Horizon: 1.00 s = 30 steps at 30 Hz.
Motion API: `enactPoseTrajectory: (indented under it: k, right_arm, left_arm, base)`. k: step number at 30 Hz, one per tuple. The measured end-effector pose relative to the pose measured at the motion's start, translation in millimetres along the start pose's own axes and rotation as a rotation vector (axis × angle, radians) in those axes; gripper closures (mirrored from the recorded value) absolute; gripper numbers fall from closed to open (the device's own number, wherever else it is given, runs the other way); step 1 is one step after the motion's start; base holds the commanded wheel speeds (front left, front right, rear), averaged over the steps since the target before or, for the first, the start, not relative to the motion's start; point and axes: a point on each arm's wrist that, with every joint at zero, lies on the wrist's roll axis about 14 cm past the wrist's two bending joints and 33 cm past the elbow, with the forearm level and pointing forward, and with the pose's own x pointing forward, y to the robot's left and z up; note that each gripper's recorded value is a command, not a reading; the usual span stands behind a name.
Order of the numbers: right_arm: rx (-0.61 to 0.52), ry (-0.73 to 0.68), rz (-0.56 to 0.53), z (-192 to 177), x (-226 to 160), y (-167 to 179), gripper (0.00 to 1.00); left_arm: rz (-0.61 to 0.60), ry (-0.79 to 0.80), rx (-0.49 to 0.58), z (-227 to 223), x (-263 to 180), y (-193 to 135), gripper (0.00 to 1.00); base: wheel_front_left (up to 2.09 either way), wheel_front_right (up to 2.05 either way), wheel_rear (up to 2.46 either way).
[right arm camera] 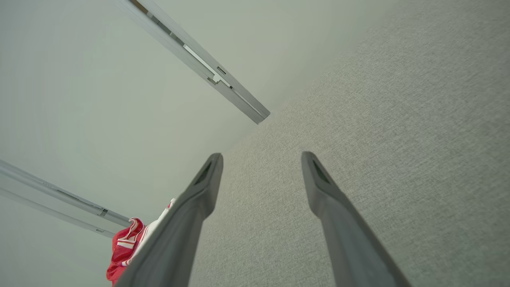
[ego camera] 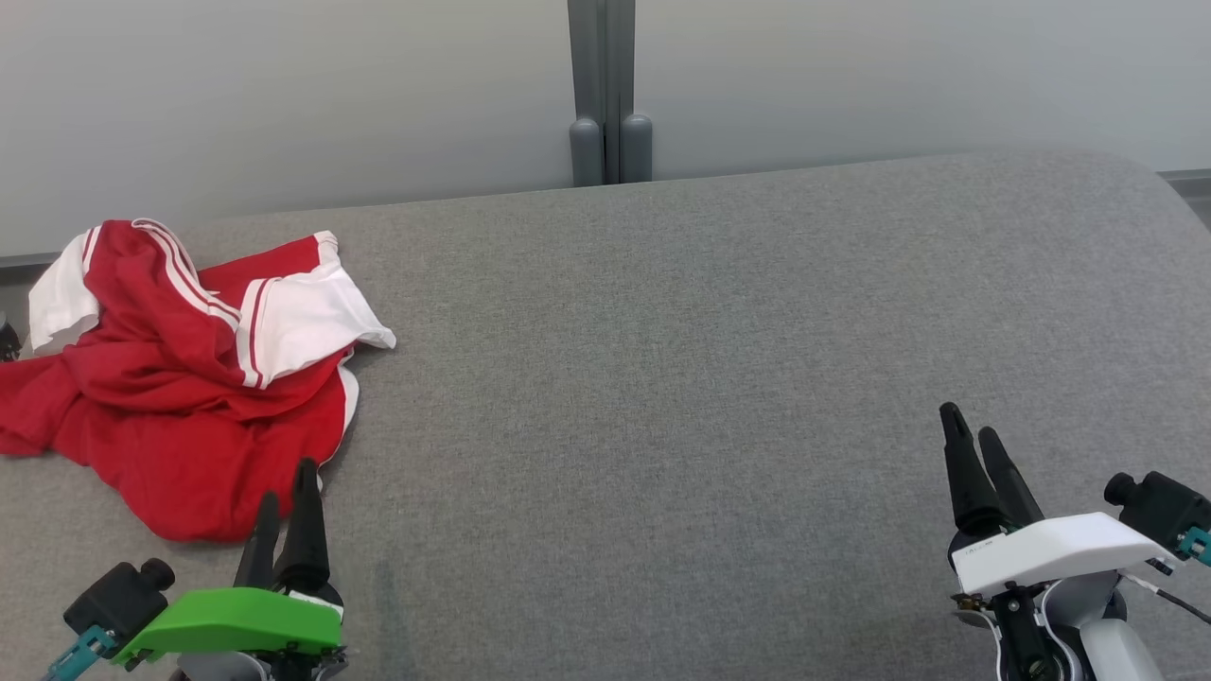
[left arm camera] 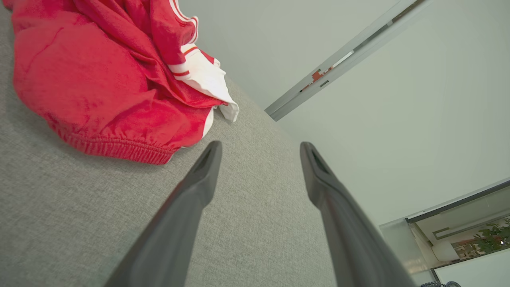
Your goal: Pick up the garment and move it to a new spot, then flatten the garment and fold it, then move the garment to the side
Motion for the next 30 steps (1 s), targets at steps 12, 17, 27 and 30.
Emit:
enactPoseTrajectory:
  k: [12,17,27,30]
  right_arm:
    - [-0.194,-0.012,0.027,2,0,5,0.0]
    - [-0.263,-0.016,0.039,1,-1,8,0.0]
    - [-0.386,-0.012,0.071,-4,-1,14,0.0]
    - [-0.423,-0.011,0.08,-5,-1,16,0.0]
  left_arm:
    - [0.014,0.009,0.201,-6,-4,3,0.0]
    - [0.016,0.008,0.267,-8,-5,5,0.0]
    - [0.014,-0.003,0.381,-7,-8,6,0.0]
    - [0.012,-0.006,0.405,-7,-8,6,0.0]
  base:
    - [0.0,0.0,0.0]
    - [0.0,0.0,0.0]
    - [0.0,0.0,0.0]
    - [0.0,0.0,0.0]
